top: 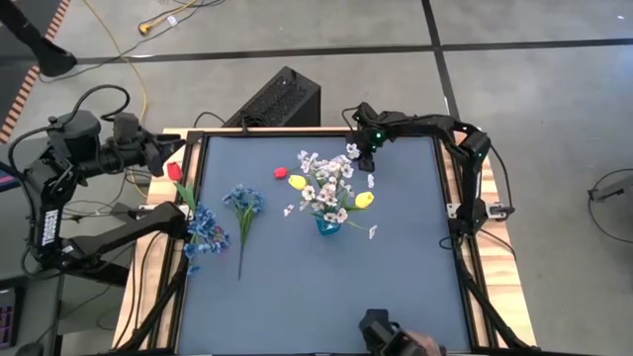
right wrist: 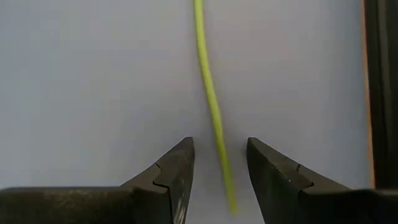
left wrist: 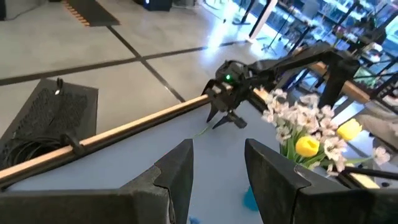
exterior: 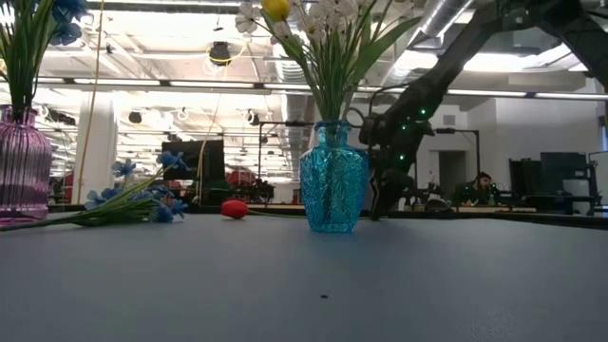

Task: Sort flowers into vase by color
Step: Put the red tulip into the purple vase

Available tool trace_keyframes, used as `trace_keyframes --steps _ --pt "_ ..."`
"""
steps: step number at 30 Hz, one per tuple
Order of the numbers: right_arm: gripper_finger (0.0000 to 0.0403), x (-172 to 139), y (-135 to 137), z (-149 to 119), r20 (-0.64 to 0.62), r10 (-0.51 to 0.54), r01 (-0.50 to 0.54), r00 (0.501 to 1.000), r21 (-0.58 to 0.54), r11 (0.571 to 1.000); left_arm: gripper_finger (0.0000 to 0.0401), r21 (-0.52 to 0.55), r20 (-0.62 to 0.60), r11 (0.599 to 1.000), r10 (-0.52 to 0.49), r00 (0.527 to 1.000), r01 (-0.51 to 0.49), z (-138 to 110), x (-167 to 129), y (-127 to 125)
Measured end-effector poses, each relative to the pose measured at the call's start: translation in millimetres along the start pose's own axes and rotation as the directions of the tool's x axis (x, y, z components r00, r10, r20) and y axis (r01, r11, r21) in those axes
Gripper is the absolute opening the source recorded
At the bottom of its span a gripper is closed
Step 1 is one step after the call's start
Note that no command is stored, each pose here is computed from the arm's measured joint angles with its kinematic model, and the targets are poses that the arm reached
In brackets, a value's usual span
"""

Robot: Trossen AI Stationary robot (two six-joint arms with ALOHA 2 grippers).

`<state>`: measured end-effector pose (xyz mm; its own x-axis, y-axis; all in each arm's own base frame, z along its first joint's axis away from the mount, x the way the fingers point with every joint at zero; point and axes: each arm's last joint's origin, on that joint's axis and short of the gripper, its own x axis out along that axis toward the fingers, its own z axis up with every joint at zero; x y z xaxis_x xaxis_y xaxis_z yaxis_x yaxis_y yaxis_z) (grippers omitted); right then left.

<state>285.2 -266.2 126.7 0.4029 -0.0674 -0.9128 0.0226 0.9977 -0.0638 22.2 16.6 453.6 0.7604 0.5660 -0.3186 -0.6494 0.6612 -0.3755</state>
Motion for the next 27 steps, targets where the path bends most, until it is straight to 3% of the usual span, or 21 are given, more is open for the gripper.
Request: trace_keyframes --steps 6,13,19,23,27 --pt "0.0144 3.4 4.8 0.7 -0.048 -0.017 0.017 0.999 0.004 1.000 0.0132 -0.005 0.000 1.000 0.000 1.000 0.000 0.0 0.0 0.0" --pt "0.0018 -5.5 8.8 -0.6 -0.077 0.005 -0.004 0.997 0.015 1.000 0.0132 0.020 0.001 1.000 -0.001 1.000 0.001 0.0 -0.1 0.0" --pt "0.0018 -27.2 16.8 4.1 -0.081 -0.007 0.011 0.997 0.048 0.999 0.0132 0.027 0.027 1.000 0.003 1.000 -0.004 2.3 -0.2 -0.4" --pt "0.0016 -64.2 26.6 14.4 -0.038 -0.034 0.036 0.999 0.047 0.998 0.0132 0.046 0.108 0.998 -0.041 0.993 0.037 10.6 -0.8 -3.9" --pt "0.0016 -105.0 40.0 22.1 0.029 -0.071 0.067 0.997 0.134 0.989 0.0132 0.132 0.208 0.987 -0.115 0.971 0.089 21.3 -2.9 -9.1"
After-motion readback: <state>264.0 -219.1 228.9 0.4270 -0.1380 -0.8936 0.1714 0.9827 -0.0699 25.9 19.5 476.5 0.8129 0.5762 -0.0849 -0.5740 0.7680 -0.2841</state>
